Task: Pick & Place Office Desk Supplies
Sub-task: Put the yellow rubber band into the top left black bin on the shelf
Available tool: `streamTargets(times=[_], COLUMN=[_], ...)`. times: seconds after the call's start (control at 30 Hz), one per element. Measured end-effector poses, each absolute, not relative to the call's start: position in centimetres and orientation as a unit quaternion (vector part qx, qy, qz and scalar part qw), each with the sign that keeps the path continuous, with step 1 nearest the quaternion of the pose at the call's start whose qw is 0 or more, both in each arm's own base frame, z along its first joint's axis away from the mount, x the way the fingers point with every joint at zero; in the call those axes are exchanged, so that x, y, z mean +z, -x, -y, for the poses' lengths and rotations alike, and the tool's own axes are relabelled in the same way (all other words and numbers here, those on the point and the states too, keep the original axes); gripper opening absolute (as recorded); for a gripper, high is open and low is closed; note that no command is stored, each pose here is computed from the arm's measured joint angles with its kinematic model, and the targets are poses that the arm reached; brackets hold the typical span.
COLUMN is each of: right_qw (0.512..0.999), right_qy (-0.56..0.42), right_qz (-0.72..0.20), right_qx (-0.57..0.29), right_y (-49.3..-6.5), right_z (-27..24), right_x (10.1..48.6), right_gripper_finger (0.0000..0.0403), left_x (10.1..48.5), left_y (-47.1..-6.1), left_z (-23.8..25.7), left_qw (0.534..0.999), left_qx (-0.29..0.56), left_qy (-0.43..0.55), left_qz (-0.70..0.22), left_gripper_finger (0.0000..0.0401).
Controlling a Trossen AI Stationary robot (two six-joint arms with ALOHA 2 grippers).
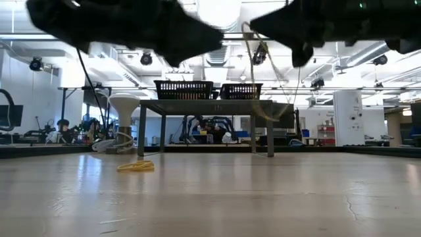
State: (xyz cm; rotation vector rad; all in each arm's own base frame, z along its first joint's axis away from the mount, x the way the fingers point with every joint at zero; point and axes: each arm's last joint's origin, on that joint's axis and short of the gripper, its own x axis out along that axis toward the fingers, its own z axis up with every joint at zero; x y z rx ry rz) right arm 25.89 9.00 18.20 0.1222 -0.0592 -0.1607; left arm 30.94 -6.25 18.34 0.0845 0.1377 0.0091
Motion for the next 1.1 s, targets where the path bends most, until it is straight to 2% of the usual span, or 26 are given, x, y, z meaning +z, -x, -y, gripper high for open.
streamTargets(times=[0.2, 0.33, 0.47, 0.67, 0.77, 1.1], right_qw=[0.995, 0.995, 0.994, 0.994, 0.994, 0.994], right_qy=[-0.020, -0.006, -0.004, -0.006, -0.006, -0.007], right_qz=[0.053, 0.062, 0.064, 0.064, 0.064, 0.068], right_qx=[-0.083, -0.084, -0.084, -0.084, -0.084, -0.083], right_y=[-26.9, -27.4, -27.4, -27.4, -27.5, -27.5], right_z=[-9.4, -9.5, -9.6, -9.6, -9.6, -9.6], right_x=[19.9, 20.6, 20.7, 20.7, 20.8, 21.0], right_gripper_finger=[0.0008, 0.0008, 0.0008, 0.0008, 0.0008, 0.0008], left_x=[20.6, 21.4, 21.7, 21.9, 22.1, 22.1], left_y=[-32.6, -33.0, -33.1, -33.2, -33.2, -33.2], left_z=[5.1, 5.2, 5.3, 5.2, 5.2, 5.1], left_qw=[0.998, 0.996, 0.996, 0.997, 0.997, 0.997], left_qx=[-0.050, -0.074, -0.080, -0.078, -0.078, -0.071], left_qy=[-0.030, -0.039, -0.039, -0.026, -0.026, -0.028], left_qz=[-0.029, -0.015, -0.011, 0.000, 0.009, 0.009], left_gripper_finger=[0.0224, 0.0225, 0.0198, 0.0122, 0.0096, 0.0091])
